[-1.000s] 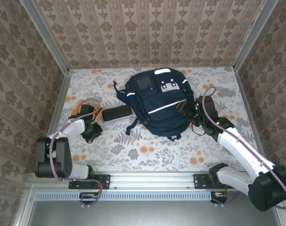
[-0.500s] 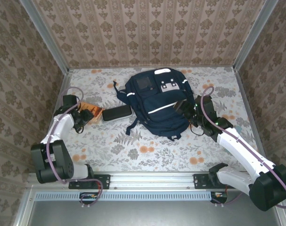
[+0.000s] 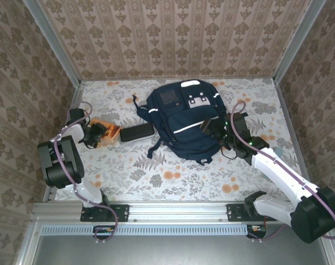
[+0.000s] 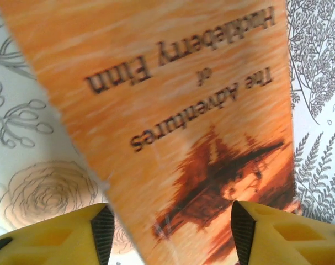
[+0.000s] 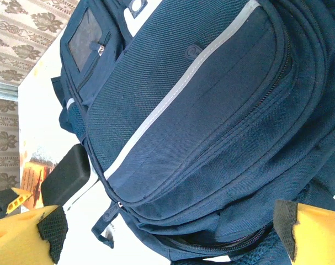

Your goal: Pack books, pencil case, and school supplies into a backpack

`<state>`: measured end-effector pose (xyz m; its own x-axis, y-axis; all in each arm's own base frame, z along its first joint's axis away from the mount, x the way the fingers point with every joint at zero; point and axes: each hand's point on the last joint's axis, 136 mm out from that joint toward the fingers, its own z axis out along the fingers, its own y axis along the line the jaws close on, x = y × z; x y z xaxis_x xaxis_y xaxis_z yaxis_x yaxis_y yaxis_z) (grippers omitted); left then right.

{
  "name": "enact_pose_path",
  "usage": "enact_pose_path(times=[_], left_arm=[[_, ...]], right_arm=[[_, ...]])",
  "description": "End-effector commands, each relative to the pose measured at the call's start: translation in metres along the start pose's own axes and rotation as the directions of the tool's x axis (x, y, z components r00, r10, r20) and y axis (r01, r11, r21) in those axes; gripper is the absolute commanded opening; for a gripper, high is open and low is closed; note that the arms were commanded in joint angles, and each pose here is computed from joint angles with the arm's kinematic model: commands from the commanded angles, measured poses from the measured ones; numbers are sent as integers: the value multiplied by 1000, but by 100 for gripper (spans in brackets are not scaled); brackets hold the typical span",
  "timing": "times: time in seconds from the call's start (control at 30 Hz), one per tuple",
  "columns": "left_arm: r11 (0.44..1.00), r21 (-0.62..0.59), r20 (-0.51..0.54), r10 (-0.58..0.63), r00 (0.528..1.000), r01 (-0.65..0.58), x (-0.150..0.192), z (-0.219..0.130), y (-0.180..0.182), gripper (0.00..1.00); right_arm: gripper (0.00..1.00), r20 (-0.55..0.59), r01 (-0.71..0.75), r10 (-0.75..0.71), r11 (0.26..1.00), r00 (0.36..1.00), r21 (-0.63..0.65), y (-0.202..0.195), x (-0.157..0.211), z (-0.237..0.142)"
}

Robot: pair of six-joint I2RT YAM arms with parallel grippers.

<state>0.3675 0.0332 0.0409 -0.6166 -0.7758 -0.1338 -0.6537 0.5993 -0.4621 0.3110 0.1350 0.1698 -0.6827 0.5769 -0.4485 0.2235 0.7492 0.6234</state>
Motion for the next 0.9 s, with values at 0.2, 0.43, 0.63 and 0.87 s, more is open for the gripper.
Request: enact_pose_path(times=[0.2,0.43,0.63,0.87], left_arm=[[999,-45,-55,-12,998,10,11,20,19,24],[999,-41,-34,16,999,-17,10,13,17,3],[998,5,30,62,998,-62,-3,-9,-2,0],[987,90,117,124,985,-135,-15,-42,-31,0]], right_arm=[[99,-25,46,-47,998,999,-44,20,1,4],[98,-34,43,-44,998,998,-41,21,2,7],[98,-36,39,-40,998,999,-38,21,2,8],[97,-36,37,-39,999,999,-40,22,2,8]])
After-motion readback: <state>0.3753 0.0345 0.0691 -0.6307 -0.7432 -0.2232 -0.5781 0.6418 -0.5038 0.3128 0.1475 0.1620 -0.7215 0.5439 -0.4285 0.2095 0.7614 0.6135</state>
